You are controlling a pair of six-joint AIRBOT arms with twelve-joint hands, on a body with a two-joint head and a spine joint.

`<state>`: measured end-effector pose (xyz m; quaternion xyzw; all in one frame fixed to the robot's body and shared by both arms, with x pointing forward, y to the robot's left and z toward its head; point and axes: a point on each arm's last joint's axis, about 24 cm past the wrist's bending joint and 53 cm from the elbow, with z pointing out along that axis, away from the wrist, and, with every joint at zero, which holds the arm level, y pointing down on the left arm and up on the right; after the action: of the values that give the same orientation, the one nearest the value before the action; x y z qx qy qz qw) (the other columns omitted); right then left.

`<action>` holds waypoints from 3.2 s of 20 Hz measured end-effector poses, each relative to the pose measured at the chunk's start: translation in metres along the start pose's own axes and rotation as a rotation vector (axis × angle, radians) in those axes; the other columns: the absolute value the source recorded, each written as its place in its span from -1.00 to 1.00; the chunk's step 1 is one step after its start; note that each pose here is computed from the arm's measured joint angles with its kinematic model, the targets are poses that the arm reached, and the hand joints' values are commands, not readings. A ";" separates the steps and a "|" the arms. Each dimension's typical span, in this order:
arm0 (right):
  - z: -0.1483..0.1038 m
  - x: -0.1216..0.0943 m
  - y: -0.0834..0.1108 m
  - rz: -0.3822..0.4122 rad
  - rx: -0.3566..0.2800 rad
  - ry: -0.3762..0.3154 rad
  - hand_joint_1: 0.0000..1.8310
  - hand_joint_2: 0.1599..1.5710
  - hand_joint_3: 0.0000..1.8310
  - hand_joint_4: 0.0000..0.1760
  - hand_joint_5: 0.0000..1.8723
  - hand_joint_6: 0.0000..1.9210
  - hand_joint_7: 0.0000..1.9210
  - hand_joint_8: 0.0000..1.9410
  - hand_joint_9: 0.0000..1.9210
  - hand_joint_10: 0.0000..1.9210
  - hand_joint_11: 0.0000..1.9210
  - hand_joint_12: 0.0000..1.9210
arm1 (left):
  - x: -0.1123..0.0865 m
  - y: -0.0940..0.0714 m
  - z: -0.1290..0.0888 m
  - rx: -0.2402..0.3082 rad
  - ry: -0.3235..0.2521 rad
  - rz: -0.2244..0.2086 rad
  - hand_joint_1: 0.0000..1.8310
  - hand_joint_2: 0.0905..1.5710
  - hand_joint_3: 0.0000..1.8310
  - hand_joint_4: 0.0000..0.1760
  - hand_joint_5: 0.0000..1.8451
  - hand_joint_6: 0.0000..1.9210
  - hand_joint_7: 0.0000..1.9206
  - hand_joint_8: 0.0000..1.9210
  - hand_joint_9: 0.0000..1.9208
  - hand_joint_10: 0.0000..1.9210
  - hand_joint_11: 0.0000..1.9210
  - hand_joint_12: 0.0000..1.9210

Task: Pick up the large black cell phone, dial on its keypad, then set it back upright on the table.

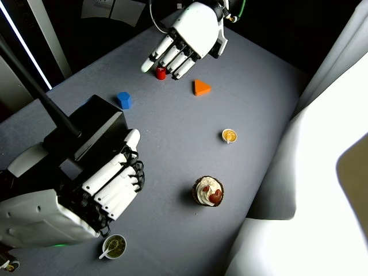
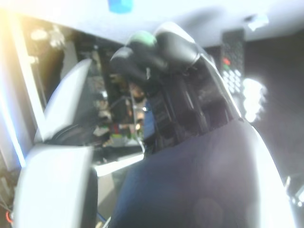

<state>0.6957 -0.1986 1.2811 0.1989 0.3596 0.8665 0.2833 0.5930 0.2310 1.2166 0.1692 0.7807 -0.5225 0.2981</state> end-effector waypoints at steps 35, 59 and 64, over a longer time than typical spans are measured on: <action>-0.003 -0.021 -0.028 -0.089 0.038 -0.064 0.51 0.31 -1.00 -1.00 0.12 -0.28 0.00 0.02 0.06 0.22 0.05 0.10 | -0.124 0.065 -0.039 -0.018 -0.641 -0.797 -1.00 0.45 -1.00 -1.00 -0.83 -0.99 -0.85 -1.00 -0.89 -1.00 -1.00 -0.76; -0.003 -0.014 -0.039 -0.072 0.059 -0.056 0.51 0.33 -1.00 -1.00 0.09 -0.27 -0.02 0.06 0.05 0.25 0.06 0.08 | -0.123 0.064 -0.034 0.002 -0.655 -0.824 -1.00 0.47 -1.00 -1.00 -0.79 -0.99 -0.83 -1.00 -0.88 -1.00 -1.00 -0.73; -0.003 -0.013 -0.039 -0.073 0.059 -0.056 0.51 0.34 -1.00 -1.00 0.06 -0.20 -0.05 0.12 0.03 0.26 0.04 0.10 | -0.123 0.064 -0.034 0.003 -0.655 -0.824 -1.00 0.48 -1.00 -1.00 -0.78 -0.99 -0.83 -0.99 -0.88 -1.00 -1.00 -0.73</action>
<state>0.7176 -0.1862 1.2484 0.2179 0.3841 0.8387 0.3187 0.7145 0.2939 1.2594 -0.3237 0.6478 -0.6229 0.2961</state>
